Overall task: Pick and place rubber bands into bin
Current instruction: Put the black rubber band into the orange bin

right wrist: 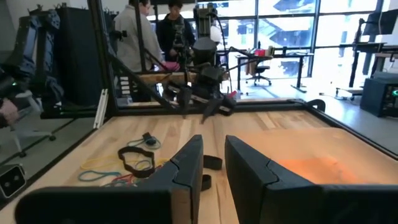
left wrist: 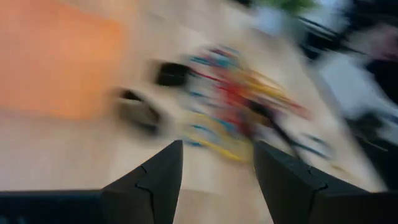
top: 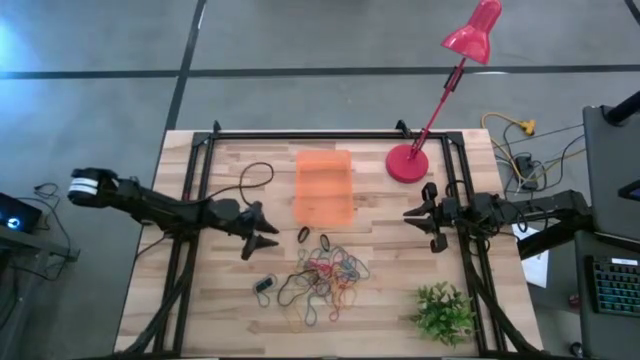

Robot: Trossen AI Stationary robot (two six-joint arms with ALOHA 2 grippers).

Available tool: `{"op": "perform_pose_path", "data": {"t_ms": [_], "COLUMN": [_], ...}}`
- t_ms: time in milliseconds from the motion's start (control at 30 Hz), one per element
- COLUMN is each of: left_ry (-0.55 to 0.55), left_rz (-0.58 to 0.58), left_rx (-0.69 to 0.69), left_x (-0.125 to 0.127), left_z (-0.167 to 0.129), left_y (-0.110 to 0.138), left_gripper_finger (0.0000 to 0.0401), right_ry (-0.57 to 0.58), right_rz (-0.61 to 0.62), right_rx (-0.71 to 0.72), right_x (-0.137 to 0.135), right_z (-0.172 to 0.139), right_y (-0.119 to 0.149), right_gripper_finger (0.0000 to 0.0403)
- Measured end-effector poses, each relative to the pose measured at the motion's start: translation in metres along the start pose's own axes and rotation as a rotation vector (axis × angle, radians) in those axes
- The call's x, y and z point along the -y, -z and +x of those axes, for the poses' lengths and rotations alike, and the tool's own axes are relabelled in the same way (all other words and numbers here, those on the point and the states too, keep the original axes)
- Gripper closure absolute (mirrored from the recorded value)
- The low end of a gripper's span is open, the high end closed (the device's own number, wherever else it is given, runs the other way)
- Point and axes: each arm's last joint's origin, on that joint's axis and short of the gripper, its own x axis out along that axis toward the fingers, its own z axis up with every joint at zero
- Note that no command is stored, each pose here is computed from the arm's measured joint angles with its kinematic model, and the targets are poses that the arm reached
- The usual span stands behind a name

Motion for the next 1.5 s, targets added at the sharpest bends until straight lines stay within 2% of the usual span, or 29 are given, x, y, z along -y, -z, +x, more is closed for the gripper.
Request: {"op": "perform_pose_path", "data": {"t_ms": [67,167,267,400,500,700,767,933,1167,1500], "left_ry": [0.145,0.283,0.341,0.391,0.327,-0.053,-0.111,-0.135,-0.181,-0.231], "left_rz": [-0.007,-0.020,0.048,0.194,0.264,0.383,0.415,0.422,0.379,0.374], "left_rx": [-0.054,-0.057,-0.044,-0.053,-0.134,-0.396,-0.407,-0.404,-0.485,-0.516], "left_x": [0.005,0.012,0.025,0.048,0.061,0.080,0.087,0.099,0.094,0.091], "left_z": [0.004,0.012,0.024,0.043,0.056,0.073,0.080,0.098,0.114,0.118], "left_y": [-0.002,-0.014,-0.031,-0.053,-0.061,-0.056,-0.055,-0.055,-0.035,-0.026], "left_gripper_finger": [0.0221,0.0221,0.0221,0.0221,0.0221,0.0221,0.0221,0.0221,0.0221,0.0222], "right_ry": [0.000,-0.002,-0.004,-0.006,-0.006,-0.005,-0.005,-0.005,-0.005,-0.002], "right_rz": [-0.002,-0.002,-0.004,-0.007,-0.007,-0.021,-0.031,-0.031,-0.008,-0.007], "right_rx": [0.000,0.009,0.028,0.050,0.048,0.044,0.044,0.037,0.023,-0.005], "right_x": [0.000,0.000,0.000,0.000,0.000,0.000,0.000,0.000,0.000,0.000], "right_z": [0.000,0.000,0.000,0.000,0.000,0.000,0.000,0.000,0.001,0.002], "right_y": [0.000,-0.001,-0.003,-0.005,-0.005,-0.004,-0.004,-0.003,-0.002,0.000], "right_gripper_finger": [0.0344,0.0344,0.0344,0.0344,0.0344,0.0344,0.0344,0.0344,0.0344,0.0344]}}
